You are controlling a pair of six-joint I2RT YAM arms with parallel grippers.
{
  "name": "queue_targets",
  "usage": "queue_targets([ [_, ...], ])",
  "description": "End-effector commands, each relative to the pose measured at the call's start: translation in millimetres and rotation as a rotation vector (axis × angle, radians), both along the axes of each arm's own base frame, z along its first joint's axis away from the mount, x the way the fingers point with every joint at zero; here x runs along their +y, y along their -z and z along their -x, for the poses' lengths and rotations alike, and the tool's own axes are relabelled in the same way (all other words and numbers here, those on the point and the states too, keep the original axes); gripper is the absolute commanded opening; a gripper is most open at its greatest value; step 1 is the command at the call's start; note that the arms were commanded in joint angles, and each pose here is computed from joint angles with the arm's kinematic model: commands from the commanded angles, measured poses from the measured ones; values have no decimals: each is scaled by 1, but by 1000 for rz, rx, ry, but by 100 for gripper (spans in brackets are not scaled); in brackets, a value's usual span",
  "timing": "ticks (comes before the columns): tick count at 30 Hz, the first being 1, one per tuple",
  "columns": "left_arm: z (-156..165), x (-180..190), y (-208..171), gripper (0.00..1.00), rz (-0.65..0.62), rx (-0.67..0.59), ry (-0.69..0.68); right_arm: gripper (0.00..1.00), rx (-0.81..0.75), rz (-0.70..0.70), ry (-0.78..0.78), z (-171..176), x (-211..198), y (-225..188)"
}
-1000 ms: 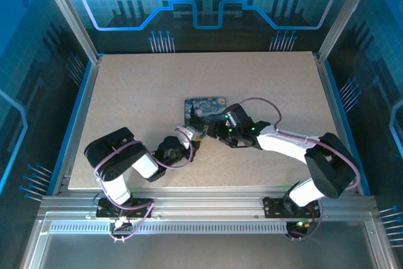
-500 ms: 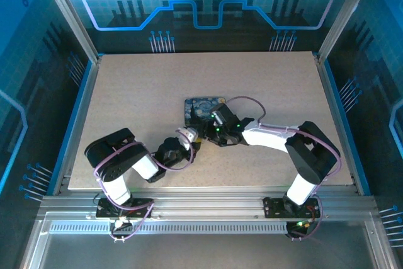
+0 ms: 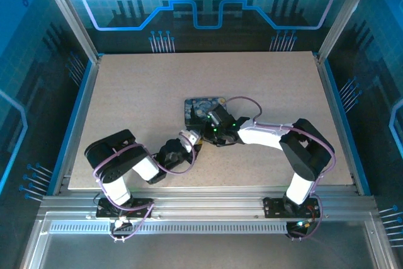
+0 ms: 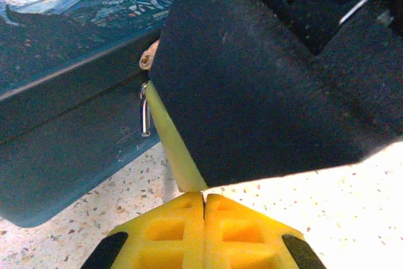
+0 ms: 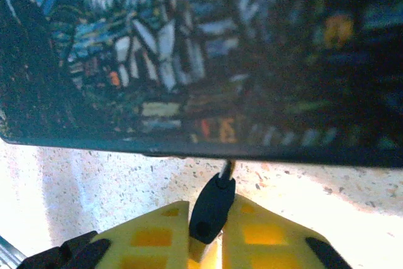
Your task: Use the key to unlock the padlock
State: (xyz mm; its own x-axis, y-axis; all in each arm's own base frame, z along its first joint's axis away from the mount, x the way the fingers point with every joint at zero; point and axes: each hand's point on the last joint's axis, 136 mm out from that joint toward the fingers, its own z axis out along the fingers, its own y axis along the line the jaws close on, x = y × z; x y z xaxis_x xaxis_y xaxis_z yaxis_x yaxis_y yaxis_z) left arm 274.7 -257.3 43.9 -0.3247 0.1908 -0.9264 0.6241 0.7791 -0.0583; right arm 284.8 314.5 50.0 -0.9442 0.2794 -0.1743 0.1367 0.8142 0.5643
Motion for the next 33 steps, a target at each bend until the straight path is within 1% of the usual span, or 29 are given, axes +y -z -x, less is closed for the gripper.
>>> queue_targets([
  [1,-5,-6,-20,0,28,-70,2,8,-9,53,16,4,-12,5],
  [5,-5,-6,-19,0,28,-68,1,0,-24,43,26,5,-17,3],
  [6,-5,-6,-19,0,30,-67,1,0,-26,40,26,6,-19,3],
  [8,-4,-5,-19,6,33,-64,1,0,-28,27,28,5,-21,3],
  [10,-4,-4,-19,15,37,-64,-1,0,-42,2,33,1,-21,-1],
  [11,-3,-4,-19,20,41,-63,-2,0,-31,9,37,6,-28,6],
  [12,-2,-3,-19,24,43,-60,-3,0,-38,1,37,5,-29,6],
  [19,3,-2,-20,41,77,-11,-2,0,-83,-59,44,1,-39,5],
  [24,5,3,-22,44,123,33,-14,0,-115,-80,36,-4,-46,1],
  [28,-3,10,-28,44,165,87,-36,0,-138,-105,17,-7,-47,-3],
  [30,-8,12,-31,44,171,110,-45,0,-146,-141,0,-9,-46,-6],
  [33,-12,12,-37,43,171,116,-43,0,-153,-172,-44,-12,-46,-8],
])
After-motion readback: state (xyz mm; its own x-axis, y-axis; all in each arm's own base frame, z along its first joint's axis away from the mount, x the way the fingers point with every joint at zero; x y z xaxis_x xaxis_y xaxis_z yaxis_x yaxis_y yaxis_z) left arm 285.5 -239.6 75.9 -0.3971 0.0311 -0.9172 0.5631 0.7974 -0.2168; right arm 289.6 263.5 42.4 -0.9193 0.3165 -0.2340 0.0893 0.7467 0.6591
